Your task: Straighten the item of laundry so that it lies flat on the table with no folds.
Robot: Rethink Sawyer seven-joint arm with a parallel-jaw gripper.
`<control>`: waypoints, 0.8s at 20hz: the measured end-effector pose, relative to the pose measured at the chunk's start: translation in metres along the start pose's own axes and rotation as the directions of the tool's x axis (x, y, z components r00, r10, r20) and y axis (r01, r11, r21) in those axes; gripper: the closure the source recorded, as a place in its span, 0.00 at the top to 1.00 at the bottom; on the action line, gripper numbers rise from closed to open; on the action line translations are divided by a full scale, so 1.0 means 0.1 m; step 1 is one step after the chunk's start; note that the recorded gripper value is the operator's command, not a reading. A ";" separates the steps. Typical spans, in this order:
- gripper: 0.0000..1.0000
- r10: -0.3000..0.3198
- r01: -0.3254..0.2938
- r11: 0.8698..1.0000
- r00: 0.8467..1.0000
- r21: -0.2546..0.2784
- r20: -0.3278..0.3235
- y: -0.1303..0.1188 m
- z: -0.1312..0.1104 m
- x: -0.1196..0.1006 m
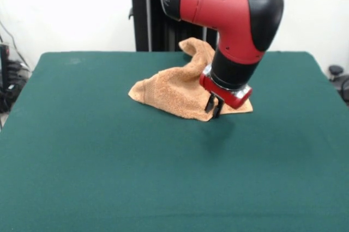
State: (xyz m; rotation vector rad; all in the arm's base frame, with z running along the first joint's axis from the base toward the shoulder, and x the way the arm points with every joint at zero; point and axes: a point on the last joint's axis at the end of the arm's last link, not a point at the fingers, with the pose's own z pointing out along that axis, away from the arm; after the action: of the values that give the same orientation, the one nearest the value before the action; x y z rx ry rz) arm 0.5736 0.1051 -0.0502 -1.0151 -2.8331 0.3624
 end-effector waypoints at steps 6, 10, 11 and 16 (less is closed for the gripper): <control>0.00 -0.061 0.061 0.998 0.998 0.021 0.028 0.03 0.00 0.04; 0.00 -0.094 0.092 0.995 0.995 0.031 0.042 0.04 0.00 0.06; 0.00 -0.099 0.098 0.995 0.994 0.033 0.044 0.04 0.00 0.06; 0.00 -0.111 0.109 0.993 0.993 0.037 0.049 0.05 0.00 0.07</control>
State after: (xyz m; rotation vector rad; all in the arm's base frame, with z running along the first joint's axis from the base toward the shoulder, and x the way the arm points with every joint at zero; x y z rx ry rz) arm 0.5716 0.1131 -0.0514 -0.8512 -2.9017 0.4297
